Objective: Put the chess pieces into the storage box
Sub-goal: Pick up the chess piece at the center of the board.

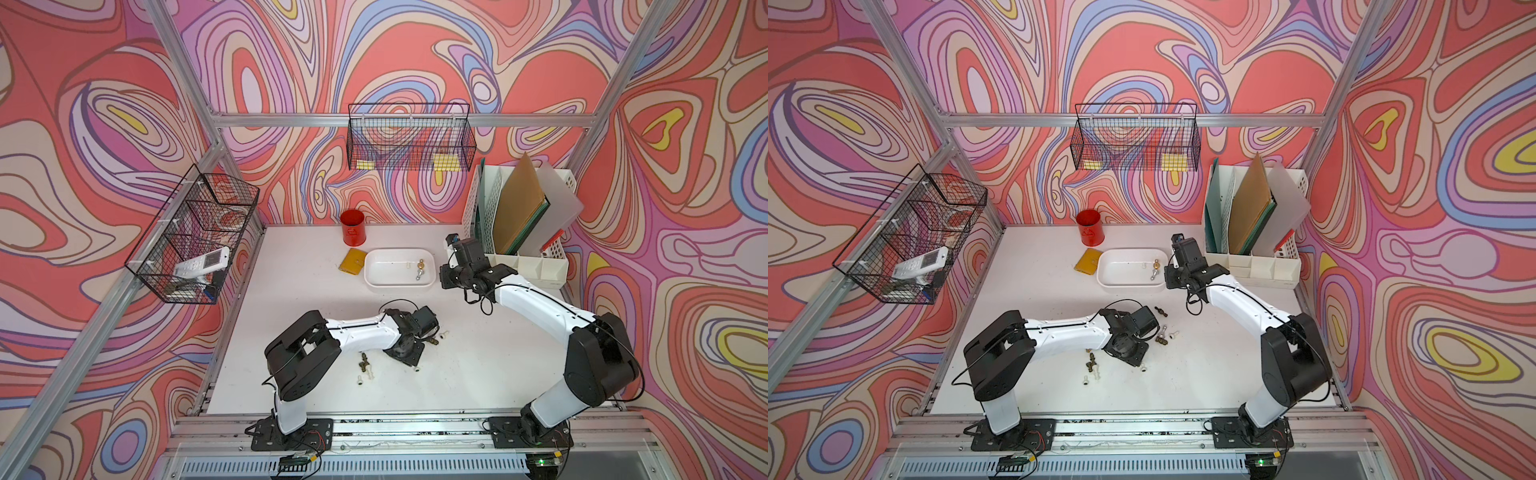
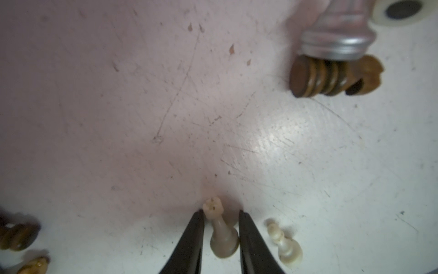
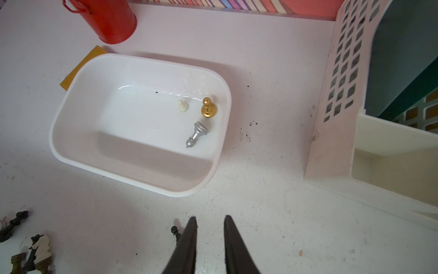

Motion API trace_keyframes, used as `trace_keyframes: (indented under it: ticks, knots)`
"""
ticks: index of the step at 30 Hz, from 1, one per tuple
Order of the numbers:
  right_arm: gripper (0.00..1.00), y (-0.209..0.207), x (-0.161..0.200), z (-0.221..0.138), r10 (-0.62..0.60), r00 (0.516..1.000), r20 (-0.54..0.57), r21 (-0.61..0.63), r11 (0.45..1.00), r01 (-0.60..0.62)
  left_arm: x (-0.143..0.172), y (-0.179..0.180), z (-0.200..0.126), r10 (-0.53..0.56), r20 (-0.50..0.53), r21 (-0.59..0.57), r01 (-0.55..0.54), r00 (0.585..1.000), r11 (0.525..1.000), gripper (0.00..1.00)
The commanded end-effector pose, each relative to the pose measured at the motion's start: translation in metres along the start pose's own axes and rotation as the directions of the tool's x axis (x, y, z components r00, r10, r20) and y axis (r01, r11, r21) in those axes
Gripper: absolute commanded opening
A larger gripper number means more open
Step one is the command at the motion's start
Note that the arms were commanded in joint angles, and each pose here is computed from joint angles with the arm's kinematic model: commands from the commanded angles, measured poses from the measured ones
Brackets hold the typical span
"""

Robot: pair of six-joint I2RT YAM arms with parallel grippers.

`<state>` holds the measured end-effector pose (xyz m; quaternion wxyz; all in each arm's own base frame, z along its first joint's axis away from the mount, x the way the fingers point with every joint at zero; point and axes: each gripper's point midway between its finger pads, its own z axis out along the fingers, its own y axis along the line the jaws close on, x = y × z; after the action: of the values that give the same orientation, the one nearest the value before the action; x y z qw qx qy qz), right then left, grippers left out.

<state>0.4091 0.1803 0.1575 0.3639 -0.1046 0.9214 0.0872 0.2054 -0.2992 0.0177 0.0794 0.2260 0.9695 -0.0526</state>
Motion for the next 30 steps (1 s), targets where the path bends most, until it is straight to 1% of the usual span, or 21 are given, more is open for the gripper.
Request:
trace_keyframes:
  ticks: [1,4,9,14,17,20,22,25,27,30]
  knots:
    - [0.23,-0.004,0.001,0.001,0.005,1.0,0.003,0.011,1.0,-0.005,0.012,0.012,0.004,0.028,-0.05,-0.075,-0.031,0.998,0.997,0.31]
    - [0.23,-0.004,0.003,0.002,0.007,1.0,0.0,0.01,1.0,-0.007,0.015,0.016,0.004,0.033,-0.057,-0.094,-0.039,0.998,0.995,0.29]
    - [0.23,-0.003,0.002,0.001,0.011,1.0,0.003,0.004,1.0,-0.011,0.011,0.019,-0.001,0.043,-0.037,-0.111,-0.046,0.998,0.993,0.22]
    - [0.23,-0.003,-0.004,-0.007,0.019,0.999,0.029,0.002,1.0,-0.019,-0.007,0.013,-0.019,0.064,0.034,-0.094,-0.06,0.997,0.994,0.2]
    - [0.23,-0.004,-0.011,-0.016,0.032,0.998,0.059,0.004,0.999,-0.032,-0.027,0.006,-0.041,0.079,0.109,-0.078,-0.07,0.991,0.994,0.2]
    - [0.23,-0.006,-0.019,-0.029,0.049,0.994,0.101,0.01,0.999,-0.051,-0.058,0.003,-0.071,0.109,0.208,-0.088,-0.093,0.972,0.992,0.19]
    - [0.23,-0.008,-0.023,-0.037,0.06,0.989,0.133,0.013,0.998,-0.063,-0.084,0.007,-0.092,0.116,0.28,-0.104,-0.09,0.953,0.99,0.19]
    - [0.23,-0.011,-0.028,-0.049,0.073,0.981,0.179,0.016,0.997,-0.077,-0.129,0.019,-0.113,0.085,0.388,-0.08,-0.059,0.918,0.995,0.19]
    - [0.23,-0.013,-0.029,-0.055,0.081,0.975,0.206,0.019,0.996,-0.087,-0.162,0.026,-0.121,0.054,0.467,-0.039,-0.041,0.883,0.998,0.19]
    - [0.23,-0.016,-0.03,-0.06,0.089,0.968,0.235,0.022,0.995,-0.097,-0.213,0.033,-0.12,0.027,0.584,0.018,-0.046,0.812,0.999,0.18]
